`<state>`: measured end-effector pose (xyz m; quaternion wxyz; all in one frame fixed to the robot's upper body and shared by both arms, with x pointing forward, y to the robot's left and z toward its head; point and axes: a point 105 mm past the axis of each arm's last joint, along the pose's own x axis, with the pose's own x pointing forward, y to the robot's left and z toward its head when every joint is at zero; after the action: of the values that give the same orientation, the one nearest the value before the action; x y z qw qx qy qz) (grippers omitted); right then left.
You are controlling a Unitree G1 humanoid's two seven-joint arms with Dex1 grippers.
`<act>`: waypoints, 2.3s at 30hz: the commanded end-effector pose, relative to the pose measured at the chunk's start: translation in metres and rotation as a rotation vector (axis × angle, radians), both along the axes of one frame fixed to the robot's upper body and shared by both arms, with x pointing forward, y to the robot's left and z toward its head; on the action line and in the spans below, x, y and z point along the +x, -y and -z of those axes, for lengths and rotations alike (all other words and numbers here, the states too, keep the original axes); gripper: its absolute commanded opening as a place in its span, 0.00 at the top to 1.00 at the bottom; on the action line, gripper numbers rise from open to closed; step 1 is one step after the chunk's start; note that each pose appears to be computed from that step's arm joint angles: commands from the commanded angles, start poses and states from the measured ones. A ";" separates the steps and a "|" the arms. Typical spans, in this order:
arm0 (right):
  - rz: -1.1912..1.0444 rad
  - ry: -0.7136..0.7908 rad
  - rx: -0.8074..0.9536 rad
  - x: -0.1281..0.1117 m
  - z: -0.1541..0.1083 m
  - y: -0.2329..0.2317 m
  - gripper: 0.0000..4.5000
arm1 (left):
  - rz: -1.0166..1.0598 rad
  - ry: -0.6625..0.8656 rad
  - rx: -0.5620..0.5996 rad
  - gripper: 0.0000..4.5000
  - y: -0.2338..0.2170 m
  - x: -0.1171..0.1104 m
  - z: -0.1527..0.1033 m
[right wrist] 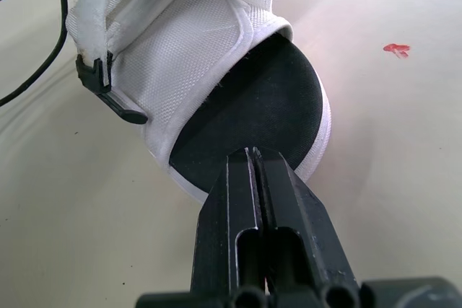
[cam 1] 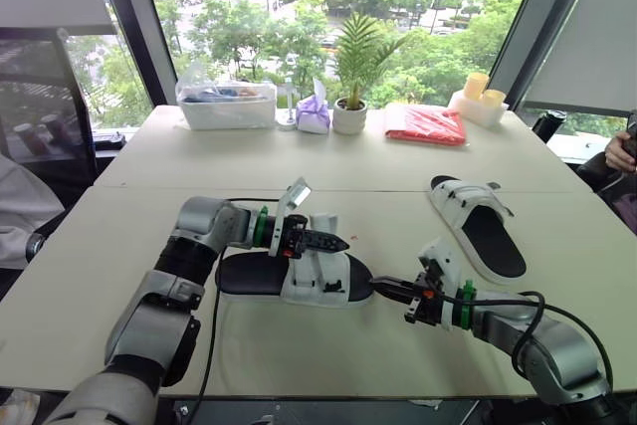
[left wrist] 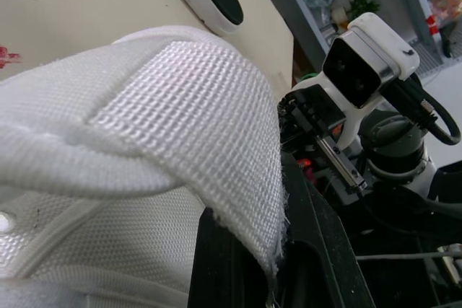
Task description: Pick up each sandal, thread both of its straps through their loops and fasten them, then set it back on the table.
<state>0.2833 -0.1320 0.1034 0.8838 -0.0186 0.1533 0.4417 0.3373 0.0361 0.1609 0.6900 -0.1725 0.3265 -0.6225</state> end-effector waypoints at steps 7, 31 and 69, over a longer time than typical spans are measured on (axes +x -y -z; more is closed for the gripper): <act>-0.011 0.045 0.023 -0.003 -0.010 -0.005 1.00 | 0.002 0.035 -0.050 0.99 0.006 0.009 -0.023; -0.002 0.056 0.029 -0.002 -0.010 -0.006 1.00 | 0.048 0.080 0.115 0.99 0.007 -0.003 0.015; -0.083 0.004 0.077 -0.011 -0.010 -0.021 1.00 | 0.265 0.465 0.191 0.99 0.011 -0.030 0.017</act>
<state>0.2742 -0.1181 0.1031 0.8699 0.0129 0.1540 0.4684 0.3070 0.0257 0.1403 0.6719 0.0731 0.2483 -0.6939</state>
